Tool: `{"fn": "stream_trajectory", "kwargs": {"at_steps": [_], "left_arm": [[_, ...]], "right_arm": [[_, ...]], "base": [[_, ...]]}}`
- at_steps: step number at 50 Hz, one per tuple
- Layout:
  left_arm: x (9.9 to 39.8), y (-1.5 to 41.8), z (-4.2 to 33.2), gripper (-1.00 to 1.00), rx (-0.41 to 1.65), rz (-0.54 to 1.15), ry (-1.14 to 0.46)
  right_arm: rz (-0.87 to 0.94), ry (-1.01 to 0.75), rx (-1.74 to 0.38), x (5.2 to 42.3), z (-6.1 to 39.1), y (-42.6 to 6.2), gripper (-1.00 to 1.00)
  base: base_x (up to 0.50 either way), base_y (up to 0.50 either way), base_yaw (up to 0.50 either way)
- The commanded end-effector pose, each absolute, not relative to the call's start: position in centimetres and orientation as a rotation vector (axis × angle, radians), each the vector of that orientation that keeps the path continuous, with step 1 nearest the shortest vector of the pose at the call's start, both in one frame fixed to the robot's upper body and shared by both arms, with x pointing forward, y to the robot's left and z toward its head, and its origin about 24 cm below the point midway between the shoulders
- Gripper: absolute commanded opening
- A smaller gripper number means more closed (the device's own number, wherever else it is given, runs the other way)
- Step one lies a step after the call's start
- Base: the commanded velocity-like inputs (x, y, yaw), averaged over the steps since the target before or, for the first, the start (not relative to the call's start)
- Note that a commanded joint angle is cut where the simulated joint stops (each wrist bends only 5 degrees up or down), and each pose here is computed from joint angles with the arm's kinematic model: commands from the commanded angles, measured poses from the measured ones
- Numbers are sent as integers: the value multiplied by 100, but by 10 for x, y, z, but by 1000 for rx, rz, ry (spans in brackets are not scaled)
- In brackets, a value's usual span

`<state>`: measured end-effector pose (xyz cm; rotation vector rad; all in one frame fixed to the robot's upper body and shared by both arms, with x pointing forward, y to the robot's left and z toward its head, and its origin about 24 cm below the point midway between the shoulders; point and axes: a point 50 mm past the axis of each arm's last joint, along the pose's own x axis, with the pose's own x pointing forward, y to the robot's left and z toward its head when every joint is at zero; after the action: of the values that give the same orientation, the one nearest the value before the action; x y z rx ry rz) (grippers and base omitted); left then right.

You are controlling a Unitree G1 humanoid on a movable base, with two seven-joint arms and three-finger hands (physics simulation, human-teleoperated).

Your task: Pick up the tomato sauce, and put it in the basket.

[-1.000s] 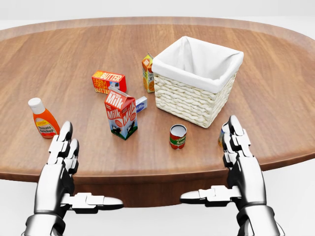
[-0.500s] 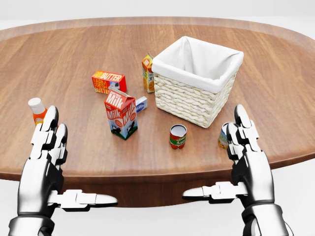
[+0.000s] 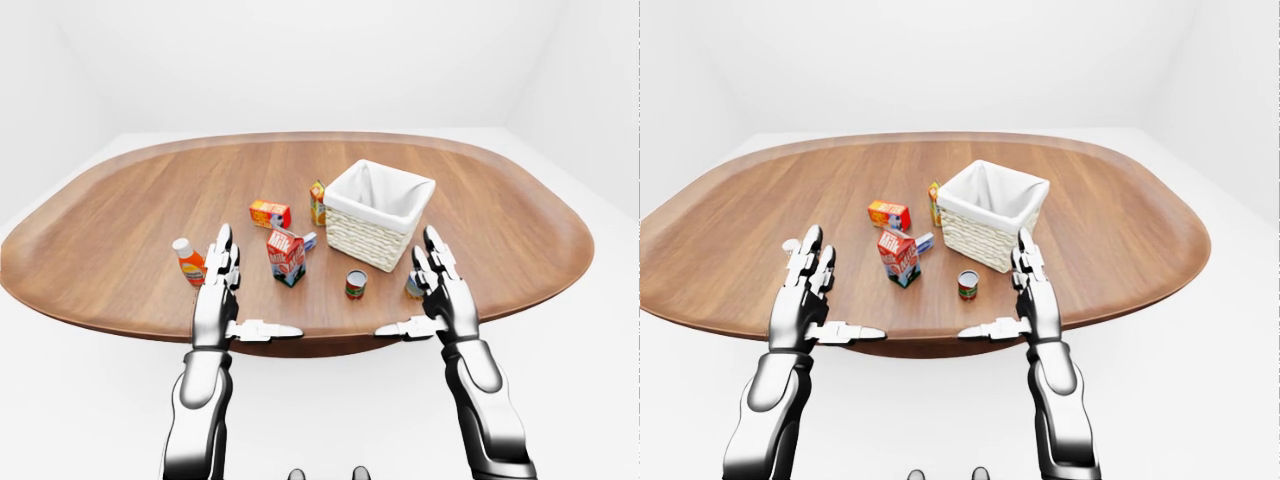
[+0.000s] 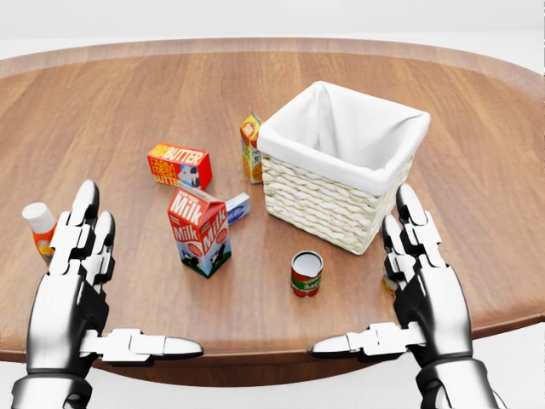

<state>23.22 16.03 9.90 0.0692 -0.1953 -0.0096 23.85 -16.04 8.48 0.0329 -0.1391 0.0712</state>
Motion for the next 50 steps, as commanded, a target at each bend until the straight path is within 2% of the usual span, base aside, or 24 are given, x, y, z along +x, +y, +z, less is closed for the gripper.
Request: {"fn": "stream_trajectory", "kwargs": {"at_steps": [1, 37, 46, 50], "left_arm": [[232, 158, 98, 100, 61, -14, -192], [233, 158, 96, 100, 55, -20, -184], [233, 157, 96, 100, 56, -21, -182], [233, 157, 96, 100, 56, -22, -184]], "right_arm": [[80, -145, 19, 237, 86, -161, 100], [64, -153, 40, 240, 88, -163, 100], [24, -172, 51, 241, 92, -165, 100], [60, -187, 63, 239, 95, -165, 100]], "base": [[0, -50, 0], [0, -50, 0], [0, -2, 0], [23, 0, 0]]}}
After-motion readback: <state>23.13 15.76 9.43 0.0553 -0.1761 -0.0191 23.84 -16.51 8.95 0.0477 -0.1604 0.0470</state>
